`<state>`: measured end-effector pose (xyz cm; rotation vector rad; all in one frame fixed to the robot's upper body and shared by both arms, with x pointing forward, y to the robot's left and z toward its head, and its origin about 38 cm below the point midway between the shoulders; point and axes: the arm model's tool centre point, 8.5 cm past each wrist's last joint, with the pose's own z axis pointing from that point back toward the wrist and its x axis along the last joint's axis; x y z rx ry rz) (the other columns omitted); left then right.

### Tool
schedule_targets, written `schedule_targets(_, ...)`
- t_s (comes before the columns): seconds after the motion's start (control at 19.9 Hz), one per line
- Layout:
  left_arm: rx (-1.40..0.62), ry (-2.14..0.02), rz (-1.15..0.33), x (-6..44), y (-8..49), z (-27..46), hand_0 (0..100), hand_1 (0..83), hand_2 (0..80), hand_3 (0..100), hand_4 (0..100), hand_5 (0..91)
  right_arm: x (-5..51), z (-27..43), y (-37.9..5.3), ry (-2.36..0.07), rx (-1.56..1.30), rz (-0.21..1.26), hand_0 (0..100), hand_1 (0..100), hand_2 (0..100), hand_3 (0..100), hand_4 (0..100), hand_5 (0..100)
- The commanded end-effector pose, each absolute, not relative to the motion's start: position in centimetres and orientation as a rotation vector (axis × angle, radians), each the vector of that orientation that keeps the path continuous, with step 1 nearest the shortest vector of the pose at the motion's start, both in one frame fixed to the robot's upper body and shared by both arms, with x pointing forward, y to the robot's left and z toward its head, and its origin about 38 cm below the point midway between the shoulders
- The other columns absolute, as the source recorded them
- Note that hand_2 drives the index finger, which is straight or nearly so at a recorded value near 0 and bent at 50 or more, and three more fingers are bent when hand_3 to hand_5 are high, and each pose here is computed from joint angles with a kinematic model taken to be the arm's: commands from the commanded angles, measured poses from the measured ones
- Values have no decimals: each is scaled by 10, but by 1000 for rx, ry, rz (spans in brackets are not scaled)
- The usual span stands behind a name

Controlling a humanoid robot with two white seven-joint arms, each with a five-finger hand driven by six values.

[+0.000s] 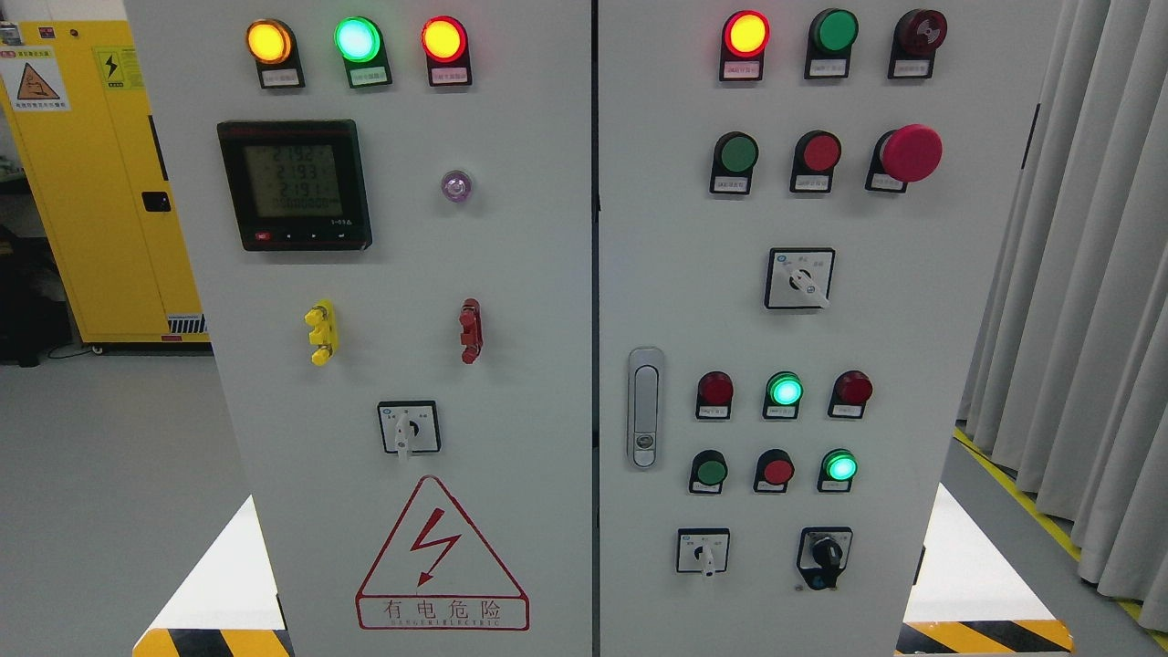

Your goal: Turn on light switch 1

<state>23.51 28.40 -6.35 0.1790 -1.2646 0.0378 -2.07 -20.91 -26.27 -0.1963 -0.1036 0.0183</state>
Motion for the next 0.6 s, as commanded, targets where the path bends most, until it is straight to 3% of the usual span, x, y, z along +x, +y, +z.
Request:
schedule_targets(0.0,191,-1733,11,277,273,93,153,633,470,662,837,742,-21,-263,-209,-99,-197,-10,0,500,40,0,0,0)
schedule_targets(0.15,180,-1796,8,281,268,114,114,642,492,718,876,809,-21,-263,-209,-99,-197,-10,0,500,40,0,0,0)
schedule_targets(0.55,148,-1838,33,306,256,146,62,659,545,809,902,859,-21,-263,-209,-99,-197,-10,0,500,40,0,0,0)
